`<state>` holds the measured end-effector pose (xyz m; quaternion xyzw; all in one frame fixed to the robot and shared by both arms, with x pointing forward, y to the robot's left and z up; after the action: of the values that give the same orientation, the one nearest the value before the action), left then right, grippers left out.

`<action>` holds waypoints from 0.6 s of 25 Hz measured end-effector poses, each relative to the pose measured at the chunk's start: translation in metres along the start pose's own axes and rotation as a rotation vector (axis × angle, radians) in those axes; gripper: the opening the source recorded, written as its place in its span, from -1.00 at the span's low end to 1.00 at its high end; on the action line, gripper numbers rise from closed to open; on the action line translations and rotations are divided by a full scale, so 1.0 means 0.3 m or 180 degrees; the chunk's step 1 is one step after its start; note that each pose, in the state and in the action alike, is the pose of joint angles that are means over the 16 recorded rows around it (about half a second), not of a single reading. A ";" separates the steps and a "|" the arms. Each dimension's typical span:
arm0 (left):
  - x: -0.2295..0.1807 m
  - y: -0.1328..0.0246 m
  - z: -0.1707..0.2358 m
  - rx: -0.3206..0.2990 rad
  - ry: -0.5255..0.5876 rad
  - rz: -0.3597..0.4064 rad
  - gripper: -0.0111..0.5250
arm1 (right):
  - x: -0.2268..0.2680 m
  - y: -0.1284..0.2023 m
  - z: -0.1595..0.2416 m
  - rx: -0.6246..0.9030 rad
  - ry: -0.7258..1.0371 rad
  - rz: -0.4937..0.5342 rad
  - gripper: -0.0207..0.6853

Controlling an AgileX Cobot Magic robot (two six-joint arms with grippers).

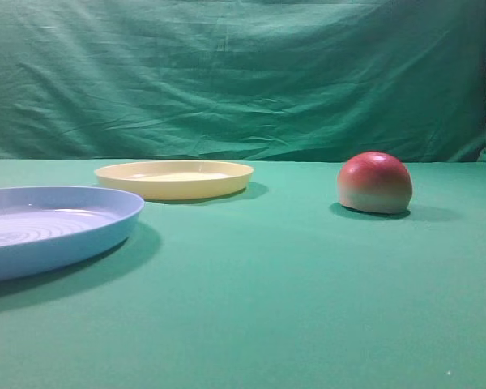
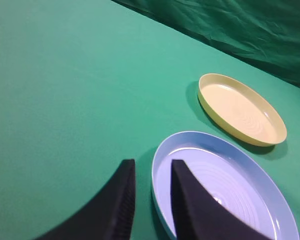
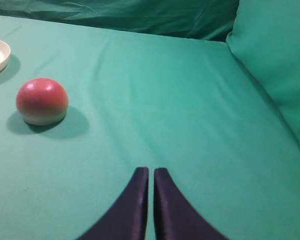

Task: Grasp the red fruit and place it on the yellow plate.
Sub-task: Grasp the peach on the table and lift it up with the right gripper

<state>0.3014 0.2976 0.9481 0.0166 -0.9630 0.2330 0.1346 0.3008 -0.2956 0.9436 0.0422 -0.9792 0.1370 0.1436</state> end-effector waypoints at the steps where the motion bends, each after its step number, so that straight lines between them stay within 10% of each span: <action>1: 0.000 0.000 0.000 0.0000 0.0000 0.0000 -0.37 | 0.000 0.000 0.000 0.0000 0.0000 0.0000 -0.94; 15: 0.000 0.000 0.000 0.0000 0.0000 0.0000 -0.37 | 0.000 0.000 0.000 0.0000 0.0000 0.0000 -0.94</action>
<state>0.3014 0.2976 0.9481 0.0166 -0.9630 0.2330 0.1346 0.3008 -0.2956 0.9436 0.0422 -0.9792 0.1370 0.1436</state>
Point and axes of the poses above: a point on each arm's last joint axis where the gripper is mounted, x pointing back along that axis away from the gripper, y along the wrist's bending axis when the last joint is at zero, z = x × y, the point moved 1 cm from there along -x, pointing out along that axis toward the gripper, and after that the axes turned 12 degrees about x, right-handed, at the moved point
